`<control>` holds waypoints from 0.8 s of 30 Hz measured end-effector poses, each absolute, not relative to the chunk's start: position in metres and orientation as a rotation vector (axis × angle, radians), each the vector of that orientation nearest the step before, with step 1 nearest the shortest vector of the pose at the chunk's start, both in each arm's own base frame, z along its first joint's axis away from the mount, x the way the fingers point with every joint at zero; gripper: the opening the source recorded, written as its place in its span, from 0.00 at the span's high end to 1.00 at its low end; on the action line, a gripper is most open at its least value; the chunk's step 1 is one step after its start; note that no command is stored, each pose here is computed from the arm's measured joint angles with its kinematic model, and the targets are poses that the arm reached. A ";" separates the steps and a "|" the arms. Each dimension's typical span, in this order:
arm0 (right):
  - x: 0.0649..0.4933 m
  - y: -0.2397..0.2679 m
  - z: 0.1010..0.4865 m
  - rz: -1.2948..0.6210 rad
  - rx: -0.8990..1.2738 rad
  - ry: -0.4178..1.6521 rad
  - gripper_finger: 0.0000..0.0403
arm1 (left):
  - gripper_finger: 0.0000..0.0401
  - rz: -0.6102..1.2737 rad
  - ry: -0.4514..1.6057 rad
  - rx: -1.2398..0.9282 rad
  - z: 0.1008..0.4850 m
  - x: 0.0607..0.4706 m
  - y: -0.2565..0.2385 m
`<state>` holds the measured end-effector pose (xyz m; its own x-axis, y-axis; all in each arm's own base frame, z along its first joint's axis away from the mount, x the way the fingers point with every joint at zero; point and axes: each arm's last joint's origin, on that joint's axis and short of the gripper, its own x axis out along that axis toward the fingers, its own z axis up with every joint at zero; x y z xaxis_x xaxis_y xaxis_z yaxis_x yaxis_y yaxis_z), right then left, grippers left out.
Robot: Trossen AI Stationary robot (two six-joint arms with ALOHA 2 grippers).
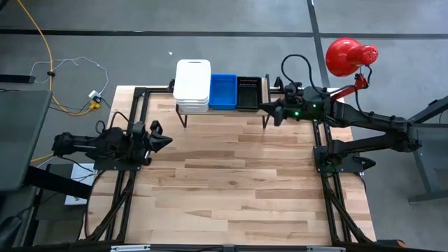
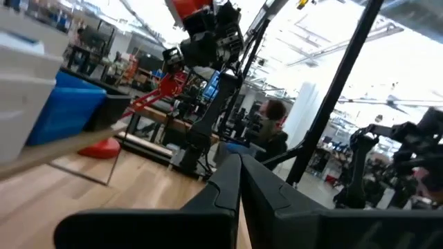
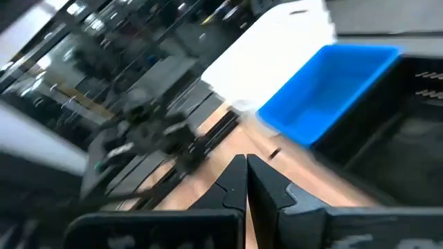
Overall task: Stack baskets on shelf by color
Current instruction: Return to Home Position
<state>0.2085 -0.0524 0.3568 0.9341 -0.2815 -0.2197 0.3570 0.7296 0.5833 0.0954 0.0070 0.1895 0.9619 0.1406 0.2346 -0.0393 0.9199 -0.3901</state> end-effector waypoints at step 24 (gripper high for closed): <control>0.112 0.004 0.269 -0.043 0.565 -0.066 1.00 | 1.00 0.107 -0.183 -0.306 0.182 0.097 0.007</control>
<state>0.1124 0.0040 0.2687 0.9970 -0.0591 0.0505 0.0228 0.8439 0.5361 0.0966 0.0068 0.1824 0.9778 0.1322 0.1625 -0.0769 0.9481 -0.3087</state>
